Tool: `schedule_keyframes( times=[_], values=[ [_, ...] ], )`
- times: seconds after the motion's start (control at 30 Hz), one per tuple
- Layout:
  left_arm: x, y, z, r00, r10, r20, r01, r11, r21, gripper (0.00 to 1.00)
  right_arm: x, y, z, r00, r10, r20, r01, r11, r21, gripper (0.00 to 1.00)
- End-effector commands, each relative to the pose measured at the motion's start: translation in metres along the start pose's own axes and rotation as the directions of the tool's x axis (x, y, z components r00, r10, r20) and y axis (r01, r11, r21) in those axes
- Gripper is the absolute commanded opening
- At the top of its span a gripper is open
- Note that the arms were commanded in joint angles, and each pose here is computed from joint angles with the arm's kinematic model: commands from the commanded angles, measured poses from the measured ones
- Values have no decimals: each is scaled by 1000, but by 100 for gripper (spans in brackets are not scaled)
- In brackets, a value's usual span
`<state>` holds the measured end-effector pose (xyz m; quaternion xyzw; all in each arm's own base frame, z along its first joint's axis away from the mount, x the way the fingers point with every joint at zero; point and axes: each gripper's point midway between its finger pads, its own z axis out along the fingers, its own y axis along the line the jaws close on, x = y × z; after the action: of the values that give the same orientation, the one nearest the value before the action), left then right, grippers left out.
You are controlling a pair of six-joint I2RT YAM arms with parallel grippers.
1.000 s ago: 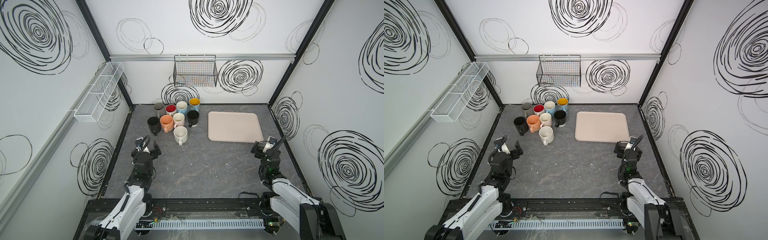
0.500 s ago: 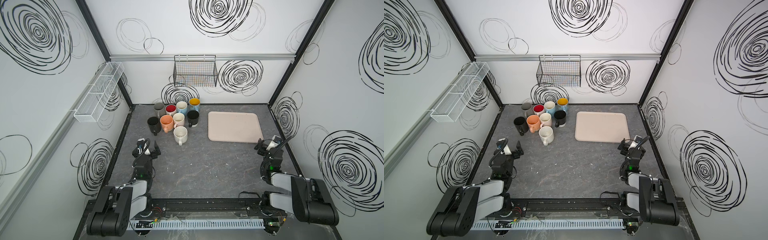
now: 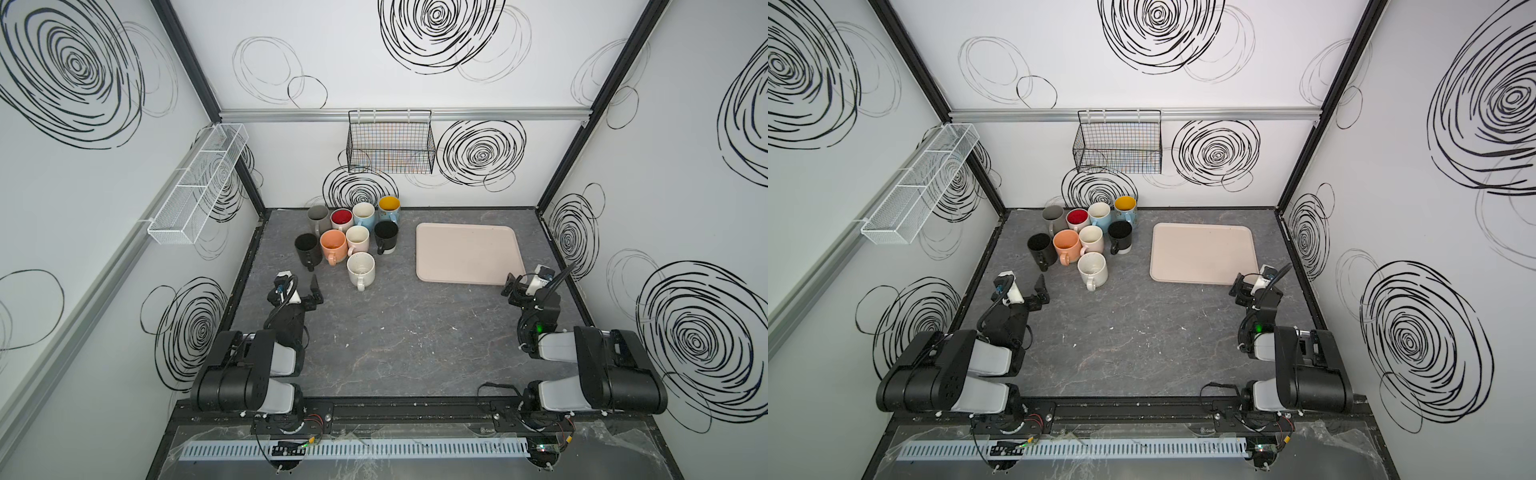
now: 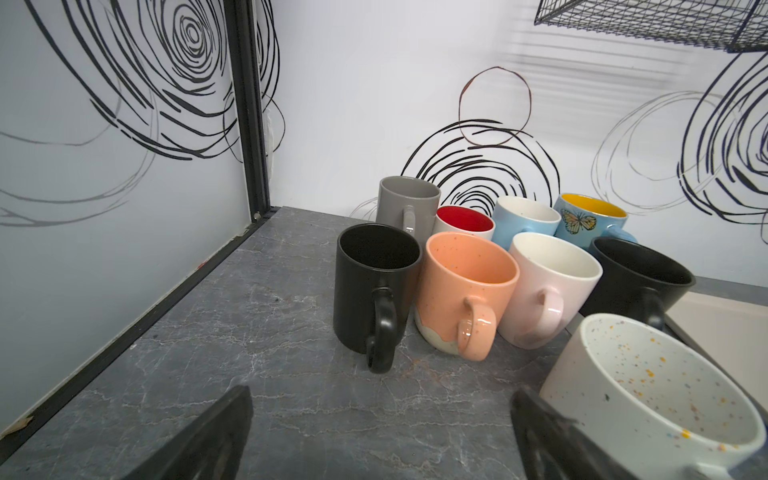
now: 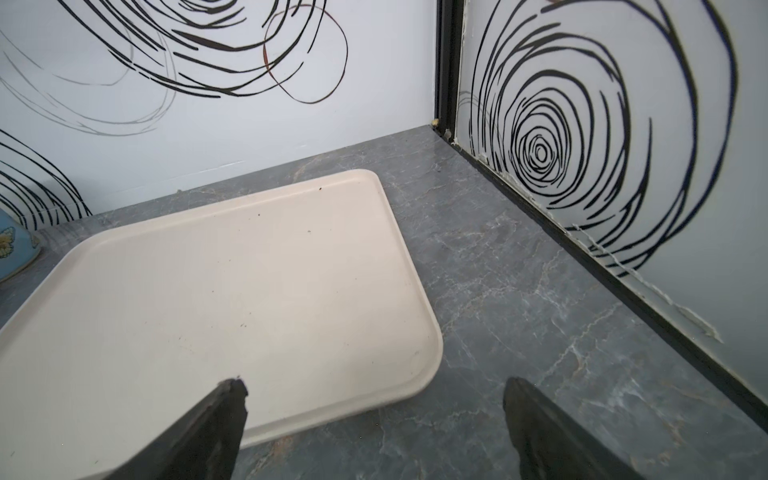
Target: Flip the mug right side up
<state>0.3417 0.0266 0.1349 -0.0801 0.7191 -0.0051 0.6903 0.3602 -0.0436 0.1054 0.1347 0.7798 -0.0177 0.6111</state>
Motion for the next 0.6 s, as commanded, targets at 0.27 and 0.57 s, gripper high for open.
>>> schedule_keyframes(
  times=[0.27,0.57],
  values=[
    [-11,-14,20,997,69,20,-69,998,11,99,-2,6,13,999,-45,-26,46,998,31,100],
    [-8,-22,25,995,103,-1,-103,994,24,99,-3,7,12,999,-45,-21,46,998,33,100]
  ],
)
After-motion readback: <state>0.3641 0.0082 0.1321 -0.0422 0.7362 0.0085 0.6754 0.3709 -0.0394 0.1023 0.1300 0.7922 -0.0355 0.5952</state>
